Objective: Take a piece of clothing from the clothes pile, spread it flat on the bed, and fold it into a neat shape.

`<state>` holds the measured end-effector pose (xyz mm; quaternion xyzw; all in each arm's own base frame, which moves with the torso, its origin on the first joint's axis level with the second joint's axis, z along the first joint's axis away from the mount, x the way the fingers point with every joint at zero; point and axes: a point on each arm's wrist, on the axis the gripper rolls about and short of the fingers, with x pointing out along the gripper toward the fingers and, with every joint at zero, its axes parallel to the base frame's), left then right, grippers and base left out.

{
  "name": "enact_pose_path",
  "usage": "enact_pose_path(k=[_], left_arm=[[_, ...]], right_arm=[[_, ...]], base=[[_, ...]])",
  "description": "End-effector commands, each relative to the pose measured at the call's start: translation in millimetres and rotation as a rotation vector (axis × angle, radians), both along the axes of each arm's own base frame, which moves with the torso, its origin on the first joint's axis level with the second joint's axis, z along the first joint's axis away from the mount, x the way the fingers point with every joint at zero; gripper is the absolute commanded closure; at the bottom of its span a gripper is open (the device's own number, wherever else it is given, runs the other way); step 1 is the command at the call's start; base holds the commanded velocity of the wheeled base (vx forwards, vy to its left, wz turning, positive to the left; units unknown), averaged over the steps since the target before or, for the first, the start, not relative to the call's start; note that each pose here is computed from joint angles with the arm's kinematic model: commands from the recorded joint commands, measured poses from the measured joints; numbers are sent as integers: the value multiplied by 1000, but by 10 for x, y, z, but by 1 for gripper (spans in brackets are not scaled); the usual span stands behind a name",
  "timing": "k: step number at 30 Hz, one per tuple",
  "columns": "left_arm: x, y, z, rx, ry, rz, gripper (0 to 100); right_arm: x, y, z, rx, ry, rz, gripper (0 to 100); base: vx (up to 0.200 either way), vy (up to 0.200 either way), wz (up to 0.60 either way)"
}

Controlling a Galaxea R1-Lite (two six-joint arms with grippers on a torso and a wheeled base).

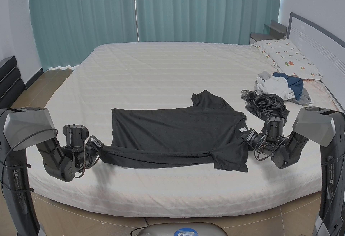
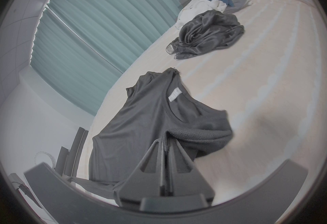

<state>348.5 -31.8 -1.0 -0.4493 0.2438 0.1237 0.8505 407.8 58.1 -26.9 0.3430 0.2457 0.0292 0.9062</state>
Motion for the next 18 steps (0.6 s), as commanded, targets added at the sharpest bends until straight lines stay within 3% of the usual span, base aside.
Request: enact_pose_path(k=[1, 6, 11, 18], left_arm=[[24, 5, -87, 0, 18, 3, 100], [17, 0, -92, -1, 21, 2, 100], [2, 1, -101, 0, 28, 2, 100], [-8, 3, -102, 1, 30, 3, 100]], right_arm=[[60, 17, -338, -8, 51, 3, 0], [46, -11, -381, -8, 33, -4, 0], [-64, -168, 28, 26, -84, -14, 0], [-416, -291, 163, 41, -15, 61, 0]], base=[[0, 0, 0], [0, 0, 0], [0, 0, 0], [0, 0, 0]])
